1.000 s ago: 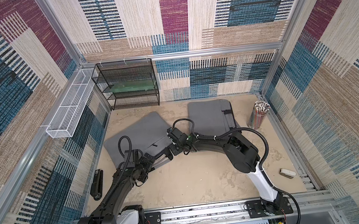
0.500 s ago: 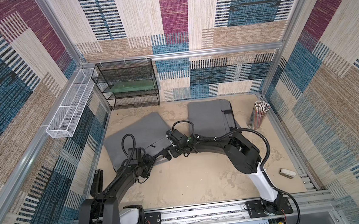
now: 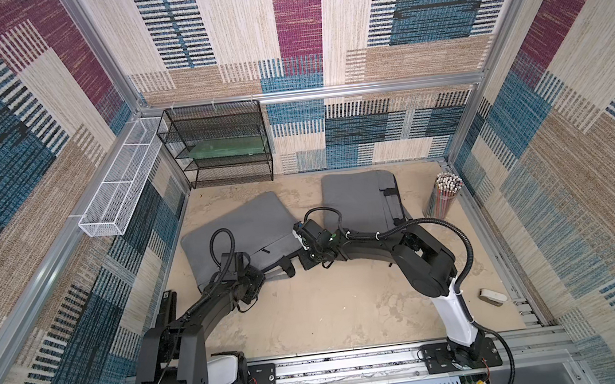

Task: Open the zippered laptop bag and take out the laptop
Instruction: Unzip the zipper on the zippered laptop bag.

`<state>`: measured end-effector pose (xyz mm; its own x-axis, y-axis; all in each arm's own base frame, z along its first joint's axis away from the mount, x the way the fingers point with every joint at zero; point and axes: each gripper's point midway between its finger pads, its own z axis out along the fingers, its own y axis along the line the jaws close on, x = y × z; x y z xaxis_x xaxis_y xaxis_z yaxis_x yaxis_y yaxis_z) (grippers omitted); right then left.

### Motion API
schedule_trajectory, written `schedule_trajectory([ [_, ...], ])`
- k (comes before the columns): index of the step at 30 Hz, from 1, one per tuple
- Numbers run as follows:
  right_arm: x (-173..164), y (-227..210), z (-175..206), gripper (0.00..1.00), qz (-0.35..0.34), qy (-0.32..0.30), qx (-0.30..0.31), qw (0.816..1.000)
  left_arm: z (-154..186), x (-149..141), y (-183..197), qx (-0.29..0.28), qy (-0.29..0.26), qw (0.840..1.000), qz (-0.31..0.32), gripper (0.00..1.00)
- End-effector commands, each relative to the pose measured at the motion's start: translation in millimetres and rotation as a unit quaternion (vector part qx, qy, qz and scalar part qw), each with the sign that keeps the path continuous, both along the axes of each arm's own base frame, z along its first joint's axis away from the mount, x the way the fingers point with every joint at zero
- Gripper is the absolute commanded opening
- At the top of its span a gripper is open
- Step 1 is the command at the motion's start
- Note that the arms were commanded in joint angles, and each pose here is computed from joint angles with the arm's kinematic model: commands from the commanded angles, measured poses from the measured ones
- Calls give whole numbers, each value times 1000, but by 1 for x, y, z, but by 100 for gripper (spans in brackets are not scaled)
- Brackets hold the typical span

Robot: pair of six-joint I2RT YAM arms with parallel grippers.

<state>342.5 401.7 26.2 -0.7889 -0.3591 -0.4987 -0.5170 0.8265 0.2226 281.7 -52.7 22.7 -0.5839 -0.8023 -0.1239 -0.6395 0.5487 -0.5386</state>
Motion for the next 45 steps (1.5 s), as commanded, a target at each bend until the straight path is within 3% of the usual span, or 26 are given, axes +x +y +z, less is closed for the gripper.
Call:
schedule_trajectory([
  [1,-6,-18,-7,0,-17,22,-28,999,-17,-23,14,32,55,998,19,21],
  [10,3,-31,-2,0,-32,11,-40,999,-16,-25,28,41,54,997,36,8],
  [25,17,-41,8,0,-49,-5,-45,998,-1,-31,67,66,41,994,80,0],
  [37,22,-49,9,0,-60,-13,-62,996,13,-27,98,82,25,990,115,0],
  [45,10,-37,8,0,-42,-6,-58,997,28,-2,115,97,1,990,104,0],
])
